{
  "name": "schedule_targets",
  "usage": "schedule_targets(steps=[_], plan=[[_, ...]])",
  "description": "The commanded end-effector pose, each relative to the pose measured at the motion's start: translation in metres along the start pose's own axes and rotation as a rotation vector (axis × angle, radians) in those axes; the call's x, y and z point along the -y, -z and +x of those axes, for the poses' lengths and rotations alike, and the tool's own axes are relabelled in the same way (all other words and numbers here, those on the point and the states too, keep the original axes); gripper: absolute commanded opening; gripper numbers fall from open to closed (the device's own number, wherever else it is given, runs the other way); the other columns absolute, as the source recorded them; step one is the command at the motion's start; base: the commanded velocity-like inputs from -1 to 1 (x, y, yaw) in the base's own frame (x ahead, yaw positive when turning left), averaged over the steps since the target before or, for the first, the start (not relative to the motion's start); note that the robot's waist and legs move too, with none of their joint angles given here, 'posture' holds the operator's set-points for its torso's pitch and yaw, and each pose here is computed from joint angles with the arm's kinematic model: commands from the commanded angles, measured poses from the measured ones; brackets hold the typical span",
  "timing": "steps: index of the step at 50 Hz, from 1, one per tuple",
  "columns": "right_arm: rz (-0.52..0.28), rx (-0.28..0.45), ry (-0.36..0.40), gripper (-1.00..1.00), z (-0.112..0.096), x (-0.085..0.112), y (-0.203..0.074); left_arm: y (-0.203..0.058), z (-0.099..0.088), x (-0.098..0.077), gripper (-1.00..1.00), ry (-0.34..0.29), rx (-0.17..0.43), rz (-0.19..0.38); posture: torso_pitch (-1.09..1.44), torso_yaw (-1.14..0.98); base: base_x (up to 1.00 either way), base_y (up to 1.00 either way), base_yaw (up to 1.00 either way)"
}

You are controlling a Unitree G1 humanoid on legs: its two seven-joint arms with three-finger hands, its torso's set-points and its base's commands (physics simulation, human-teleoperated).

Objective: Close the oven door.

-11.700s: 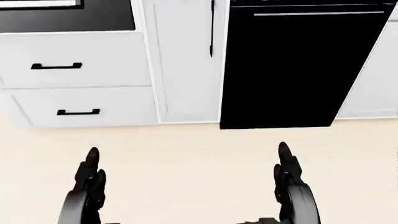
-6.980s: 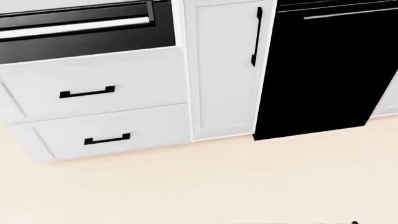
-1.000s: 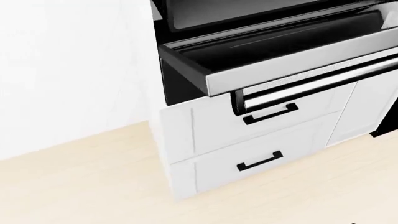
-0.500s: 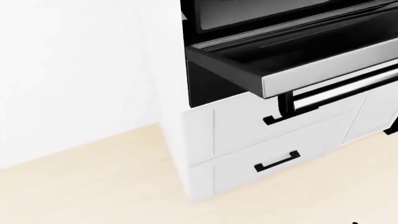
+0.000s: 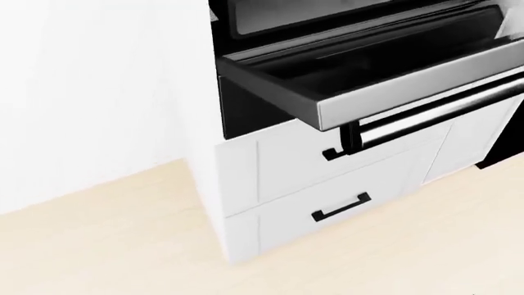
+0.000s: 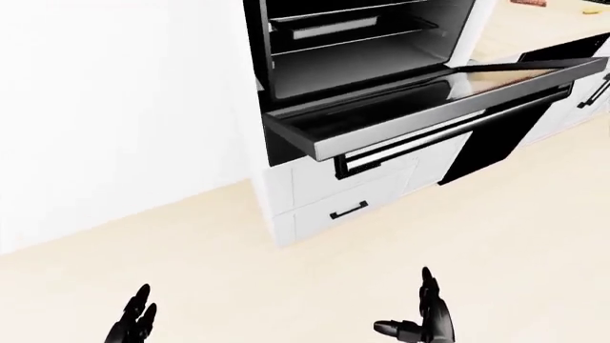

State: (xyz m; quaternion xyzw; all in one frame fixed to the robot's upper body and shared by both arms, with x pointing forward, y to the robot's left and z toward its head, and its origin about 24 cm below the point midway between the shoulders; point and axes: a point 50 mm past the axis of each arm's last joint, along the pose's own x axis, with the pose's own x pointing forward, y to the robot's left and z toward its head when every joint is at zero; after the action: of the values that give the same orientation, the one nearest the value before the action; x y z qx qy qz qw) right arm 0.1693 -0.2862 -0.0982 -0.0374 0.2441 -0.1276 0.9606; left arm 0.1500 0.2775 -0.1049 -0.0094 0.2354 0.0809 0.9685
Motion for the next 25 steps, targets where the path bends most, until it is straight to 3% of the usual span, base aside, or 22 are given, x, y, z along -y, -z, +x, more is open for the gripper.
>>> schedule_targets(steps=[1,25], plan=[[-0.009,0.075,0.006,1.00,0.0059,0.0023,-0.0148,-0.0129,0.0041,-0.0069,1.00,-0.017,0.065,0.019,0.00,0.00,0.14,0.00,0.00],[-0.013,0.079,-0.001,1.00,0.0059,0.0018,-0.0151,-0.0133,0.0044,-0.0069,1.00,-0.017,0.066,0.017,0.00,0.00,0.24,0.00,0.00]])
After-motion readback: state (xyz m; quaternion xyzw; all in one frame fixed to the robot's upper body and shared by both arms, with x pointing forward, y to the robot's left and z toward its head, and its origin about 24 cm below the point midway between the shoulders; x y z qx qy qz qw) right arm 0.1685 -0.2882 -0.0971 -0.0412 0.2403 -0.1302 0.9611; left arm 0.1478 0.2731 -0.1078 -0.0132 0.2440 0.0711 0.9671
